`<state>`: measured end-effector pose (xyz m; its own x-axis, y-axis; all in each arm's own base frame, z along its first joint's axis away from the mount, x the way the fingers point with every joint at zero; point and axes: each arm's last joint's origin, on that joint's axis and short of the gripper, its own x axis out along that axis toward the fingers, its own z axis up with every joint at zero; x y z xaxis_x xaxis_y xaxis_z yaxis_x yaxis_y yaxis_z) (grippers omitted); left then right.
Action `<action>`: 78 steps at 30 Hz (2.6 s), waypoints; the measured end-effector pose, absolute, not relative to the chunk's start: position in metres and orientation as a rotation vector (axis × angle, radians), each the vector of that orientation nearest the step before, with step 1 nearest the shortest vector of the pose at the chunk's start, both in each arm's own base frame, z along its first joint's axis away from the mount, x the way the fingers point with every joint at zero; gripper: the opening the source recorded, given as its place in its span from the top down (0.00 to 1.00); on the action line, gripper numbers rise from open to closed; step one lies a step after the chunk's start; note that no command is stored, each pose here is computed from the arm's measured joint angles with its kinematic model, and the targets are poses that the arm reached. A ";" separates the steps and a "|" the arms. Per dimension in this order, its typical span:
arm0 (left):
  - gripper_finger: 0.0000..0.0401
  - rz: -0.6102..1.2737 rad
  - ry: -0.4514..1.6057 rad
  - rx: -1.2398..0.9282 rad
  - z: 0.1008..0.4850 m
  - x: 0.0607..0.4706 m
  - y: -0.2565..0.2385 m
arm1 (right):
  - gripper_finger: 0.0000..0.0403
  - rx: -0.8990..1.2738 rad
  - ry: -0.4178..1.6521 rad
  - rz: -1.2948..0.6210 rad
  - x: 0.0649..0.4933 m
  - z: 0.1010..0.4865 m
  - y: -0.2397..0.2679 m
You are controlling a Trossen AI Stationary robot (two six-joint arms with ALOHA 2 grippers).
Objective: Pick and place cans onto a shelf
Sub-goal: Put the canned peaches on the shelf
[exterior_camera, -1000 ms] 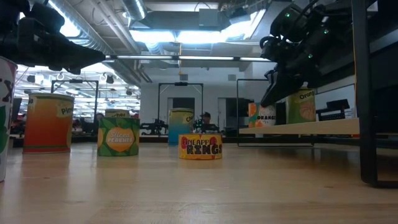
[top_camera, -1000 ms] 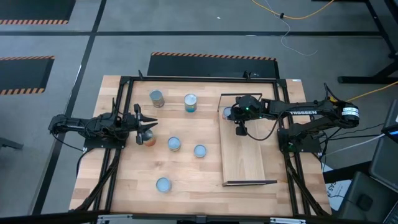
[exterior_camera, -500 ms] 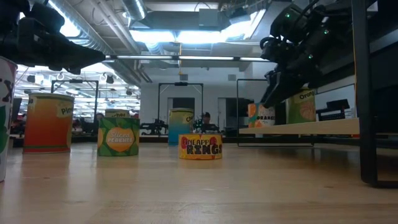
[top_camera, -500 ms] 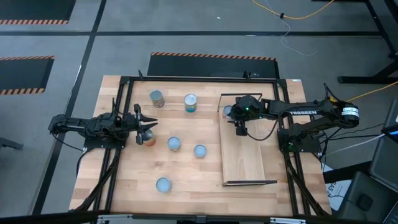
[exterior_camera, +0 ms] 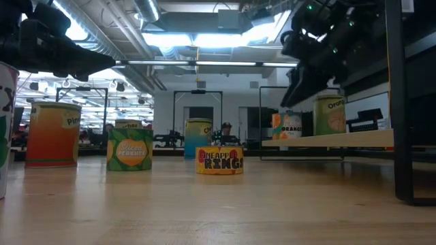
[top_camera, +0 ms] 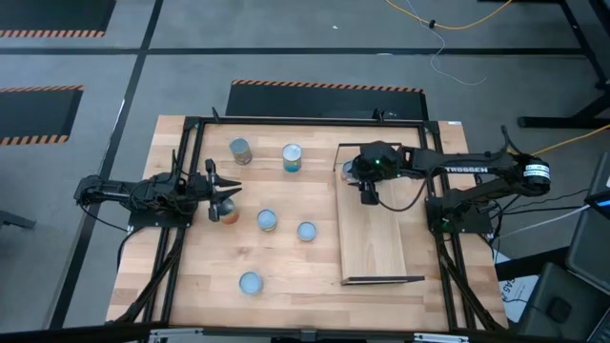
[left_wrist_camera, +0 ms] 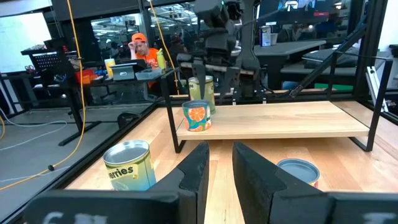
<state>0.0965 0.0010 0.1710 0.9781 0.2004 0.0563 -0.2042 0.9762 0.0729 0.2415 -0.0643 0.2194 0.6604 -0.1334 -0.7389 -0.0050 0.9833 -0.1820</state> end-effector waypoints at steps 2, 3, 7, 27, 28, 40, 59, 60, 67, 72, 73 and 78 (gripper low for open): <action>0.84 0.205 -0.051 0.078 0.171 0.096 0.001 | 0.53 -0.174 0.847 -0.073 0.244 0.230 -0.065; 0.84 0.205 -0.056 0.077 0.172 0.096 0.001 | 0.53 -0.173 0.851 -0.072 0.245 0.235 -0.065; 0.84 0.212 -0.095 0.070 0.176 0.096 0.001 | 0.53 -0.171 0.861 -0.070 0.247 0.258 -0.066; 0.84 0.467 -0.138 0.018 0.213 0.101 0.010 | 0.53 -0.190 0.767 -0.088 0.255 0.294 -0.068; 0.84 0.479 -0.127 0.022 0.216 0.102 0.011 | 0.53 -0.190 0.767 -0.088 0.255 0.294 -0.068; 0.84 0.607 0.239 0.087 0.251 0.125 0.031 | 0.53 -0.190 0.767 -0.088 0.255 0.294 -0.068; 0.84 0.708 0.713 0.009 0.222 0.149 0.080 | 0.53 -0.187 0.765 -0.079 0.255 0.294 -0.068; 0.84 0.707 0.725 0.013 0.221 0.150 0.082 | 0.53 -0.187 0.765 -0.079 0.255 0.294 -0.068; 0.84 0.675 0.787 -0.020 0.211 0.151 0.094 | 0.53 -0.187 0.765 -0.078 0.255 0.294 -0.068; 0.84 0.656 0.820 0.012 0.208 0.151 0.099 | 0.53 -0.187 0.765 -0.078 0.255 0.294 -0.068; 0.84 0.654 0.825 0.017 0.208 0.151 0.100 | 0.53 -0.186 0.766 -0.078 0.255 0.294 -0.068; 0.84 0.641 0.844 0.024 0.204 0.153 0.104 | 0.53 -0.186 0.765 -0.077 0.255 0.294 -0.067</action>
<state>0.1527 0.1038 0.2041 0.4888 0.5367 -0.6878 -0.5182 0.8128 0.2660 0.2550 -0.0675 0.2939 0.7193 -0.1373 -0.6810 0.0019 0.9807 -0.1957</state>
